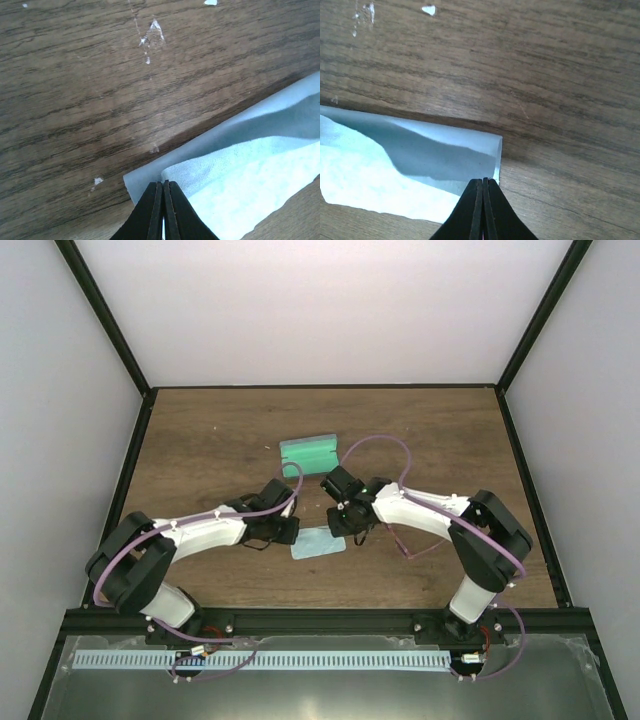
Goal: Organize the sunglasses
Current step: Fold the glasses cleaning cloth at the center of the board.
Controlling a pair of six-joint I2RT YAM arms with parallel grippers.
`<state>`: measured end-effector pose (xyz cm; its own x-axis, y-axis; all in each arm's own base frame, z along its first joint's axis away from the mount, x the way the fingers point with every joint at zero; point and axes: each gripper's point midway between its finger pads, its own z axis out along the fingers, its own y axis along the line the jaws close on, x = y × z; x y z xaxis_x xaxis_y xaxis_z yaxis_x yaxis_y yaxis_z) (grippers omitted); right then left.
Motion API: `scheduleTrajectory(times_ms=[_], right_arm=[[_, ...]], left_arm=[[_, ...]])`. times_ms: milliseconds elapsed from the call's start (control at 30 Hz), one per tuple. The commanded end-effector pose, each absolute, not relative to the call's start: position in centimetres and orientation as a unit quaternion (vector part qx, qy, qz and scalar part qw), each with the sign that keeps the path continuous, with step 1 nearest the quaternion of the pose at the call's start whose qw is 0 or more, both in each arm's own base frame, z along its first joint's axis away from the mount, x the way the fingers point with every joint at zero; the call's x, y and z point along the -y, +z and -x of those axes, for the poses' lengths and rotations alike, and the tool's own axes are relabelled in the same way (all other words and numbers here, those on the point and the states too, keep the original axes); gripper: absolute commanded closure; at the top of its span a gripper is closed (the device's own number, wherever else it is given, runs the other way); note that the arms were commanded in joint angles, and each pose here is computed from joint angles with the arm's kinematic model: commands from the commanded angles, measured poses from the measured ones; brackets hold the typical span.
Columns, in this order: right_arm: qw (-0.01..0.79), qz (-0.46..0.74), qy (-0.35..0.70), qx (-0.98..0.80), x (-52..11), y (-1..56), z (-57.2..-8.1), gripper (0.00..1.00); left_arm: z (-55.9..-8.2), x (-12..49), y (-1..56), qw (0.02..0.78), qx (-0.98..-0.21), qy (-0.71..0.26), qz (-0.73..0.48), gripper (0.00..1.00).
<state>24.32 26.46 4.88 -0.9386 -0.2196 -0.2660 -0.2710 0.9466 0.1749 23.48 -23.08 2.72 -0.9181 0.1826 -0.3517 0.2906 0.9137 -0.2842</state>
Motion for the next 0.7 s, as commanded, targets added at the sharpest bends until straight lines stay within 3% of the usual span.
scheduleTrajectory(times_ms=[0, 667], right_arm=[[0.127, 0.12, 0.106, -0.979, -26.4, 5.4, -23.8, 0.99], [0.122, 0.127, 0.105, -0.979, -26.1, 4.9, -23.3, 0.99]], left_arm=[[-23.5, 24.2, 3.7, 0.174, -0.958, -0.183, -0.136, 0.96], [-21.2, 24.2, 3.2, 0.156, -0.96, -0.177, -0.151, 0.96]])
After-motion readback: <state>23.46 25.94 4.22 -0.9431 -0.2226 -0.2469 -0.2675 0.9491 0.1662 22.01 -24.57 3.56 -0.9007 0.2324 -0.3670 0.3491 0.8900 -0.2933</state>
